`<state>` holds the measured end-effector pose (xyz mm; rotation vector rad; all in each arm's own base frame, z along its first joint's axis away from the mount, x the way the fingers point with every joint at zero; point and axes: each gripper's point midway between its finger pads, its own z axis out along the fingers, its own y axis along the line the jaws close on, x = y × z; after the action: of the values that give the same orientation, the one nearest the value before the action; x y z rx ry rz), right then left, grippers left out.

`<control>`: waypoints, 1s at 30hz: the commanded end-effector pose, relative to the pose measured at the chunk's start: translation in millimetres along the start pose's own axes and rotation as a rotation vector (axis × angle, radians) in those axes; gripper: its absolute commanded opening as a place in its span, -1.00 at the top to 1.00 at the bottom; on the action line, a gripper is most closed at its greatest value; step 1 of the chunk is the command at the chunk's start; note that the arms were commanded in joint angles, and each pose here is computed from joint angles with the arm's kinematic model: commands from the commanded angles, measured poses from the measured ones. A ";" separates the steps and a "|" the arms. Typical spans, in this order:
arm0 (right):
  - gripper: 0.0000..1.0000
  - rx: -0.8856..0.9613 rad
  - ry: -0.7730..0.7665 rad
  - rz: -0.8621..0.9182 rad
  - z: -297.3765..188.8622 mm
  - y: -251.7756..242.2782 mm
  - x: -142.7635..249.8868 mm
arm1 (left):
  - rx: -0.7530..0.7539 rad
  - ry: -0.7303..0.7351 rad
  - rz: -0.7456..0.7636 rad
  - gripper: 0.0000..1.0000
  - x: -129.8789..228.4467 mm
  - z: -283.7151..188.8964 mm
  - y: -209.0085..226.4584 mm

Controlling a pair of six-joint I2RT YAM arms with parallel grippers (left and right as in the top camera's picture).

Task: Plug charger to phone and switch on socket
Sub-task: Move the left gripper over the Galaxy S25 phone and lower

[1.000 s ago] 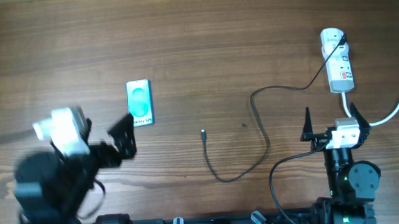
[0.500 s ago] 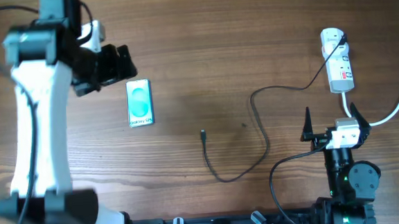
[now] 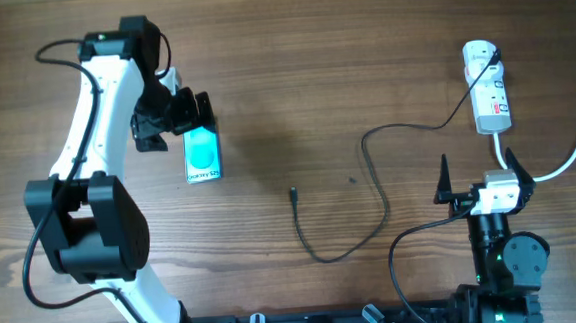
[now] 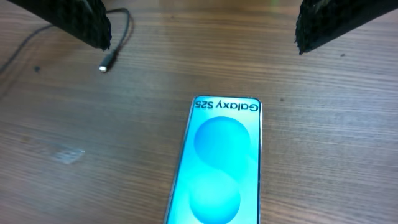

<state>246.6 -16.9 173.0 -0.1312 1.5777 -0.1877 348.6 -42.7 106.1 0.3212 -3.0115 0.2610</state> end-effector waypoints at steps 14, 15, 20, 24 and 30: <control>-0.99 0.009 -0.011 -0.007 -0.4 -1.4 -2.4 | 0.006 -0.035 0.009 -1.00 3.8 101.7 18.9; -0.99 0.009 -0.011 -0.007 -0.4 -1.4 -2.4 | 0.004 -0.028 0.007 -1.00 6.5 104.9 20.2; -0.99 0.009 -0.011 -0.007 -0.4 -1.4 -2.4 | -0.007 0.016 0.002 -0.99 21.6 114.9 23.8; -0.99 0.009 -0.010 -0.007 -0.4 -1.4 -2.4 | -0.009 0.019 0.013 -1.00 24.8 119.5 22.0; -0.99 0.009 -0.010 -0.007 -0.4 -1.4 -2.4 | 0.001 -0.033 0.051 -1.00 14.2 121.2 10.2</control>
<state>246.6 -16.9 172.9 -0.1315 1.5781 -0.1874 328.8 -45.1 1.5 0.2915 -3.0782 0.2247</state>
